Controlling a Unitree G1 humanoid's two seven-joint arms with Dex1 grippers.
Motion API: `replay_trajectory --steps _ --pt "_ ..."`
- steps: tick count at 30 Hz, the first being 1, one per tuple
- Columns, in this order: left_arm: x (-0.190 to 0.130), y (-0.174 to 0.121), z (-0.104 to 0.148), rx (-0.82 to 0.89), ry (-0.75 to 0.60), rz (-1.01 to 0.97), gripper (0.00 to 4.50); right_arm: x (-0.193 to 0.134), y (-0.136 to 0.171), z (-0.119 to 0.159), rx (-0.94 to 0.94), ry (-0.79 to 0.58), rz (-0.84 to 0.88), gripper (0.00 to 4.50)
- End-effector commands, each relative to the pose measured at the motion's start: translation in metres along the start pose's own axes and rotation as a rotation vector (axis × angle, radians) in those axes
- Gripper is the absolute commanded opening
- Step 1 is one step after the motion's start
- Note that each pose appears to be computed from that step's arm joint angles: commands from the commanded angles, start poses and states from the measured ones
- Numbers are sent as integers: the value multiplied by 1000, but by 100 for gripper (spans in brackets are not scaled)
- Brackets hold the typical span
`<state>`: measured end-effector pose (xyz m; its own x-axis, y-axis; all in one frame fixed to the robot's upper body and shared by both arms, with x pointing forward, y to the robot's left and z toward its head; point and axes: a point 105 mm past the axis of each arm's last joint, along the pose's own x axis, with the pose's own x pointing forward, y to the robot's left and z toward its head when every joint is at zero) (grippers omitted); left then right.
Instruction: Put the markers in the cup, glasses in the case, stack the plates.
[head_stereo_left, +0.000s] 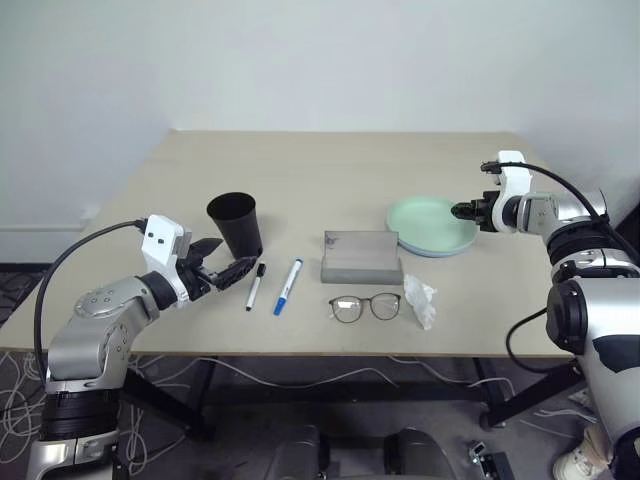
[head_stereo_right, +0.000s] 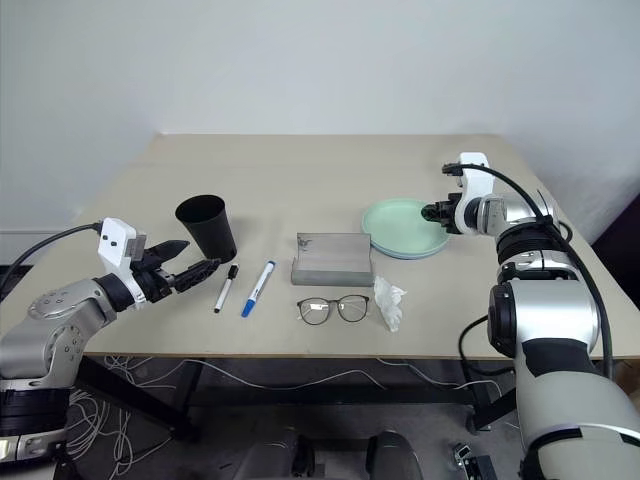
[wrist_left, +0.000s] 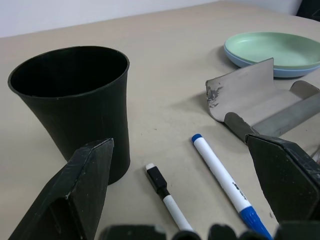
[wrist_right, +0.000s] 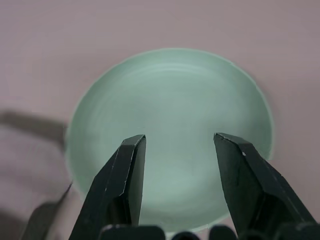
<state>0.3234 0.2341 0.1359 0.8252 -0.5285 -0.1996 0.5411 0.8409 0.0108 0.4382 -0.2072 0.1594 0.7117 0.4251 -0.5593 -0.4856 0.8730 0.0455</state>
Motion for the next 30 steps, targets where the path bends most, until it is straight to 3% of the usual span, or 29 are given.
replay_trajectory --steps 1,6,12,30 --pt "-2 4 21 54 -50 5 450 -11 16 5 -176 78 106 234" --pt "-2 3 20 52 -51 3 450 -16 30 -20 -294 215 192 234" --pt "-2 3 19 48 -49 1 450 -19 51 -47 -297 332 259 234" --pt "-3 4 20 50 -46 4 450 -17 104 -59 -147 334 375 234"
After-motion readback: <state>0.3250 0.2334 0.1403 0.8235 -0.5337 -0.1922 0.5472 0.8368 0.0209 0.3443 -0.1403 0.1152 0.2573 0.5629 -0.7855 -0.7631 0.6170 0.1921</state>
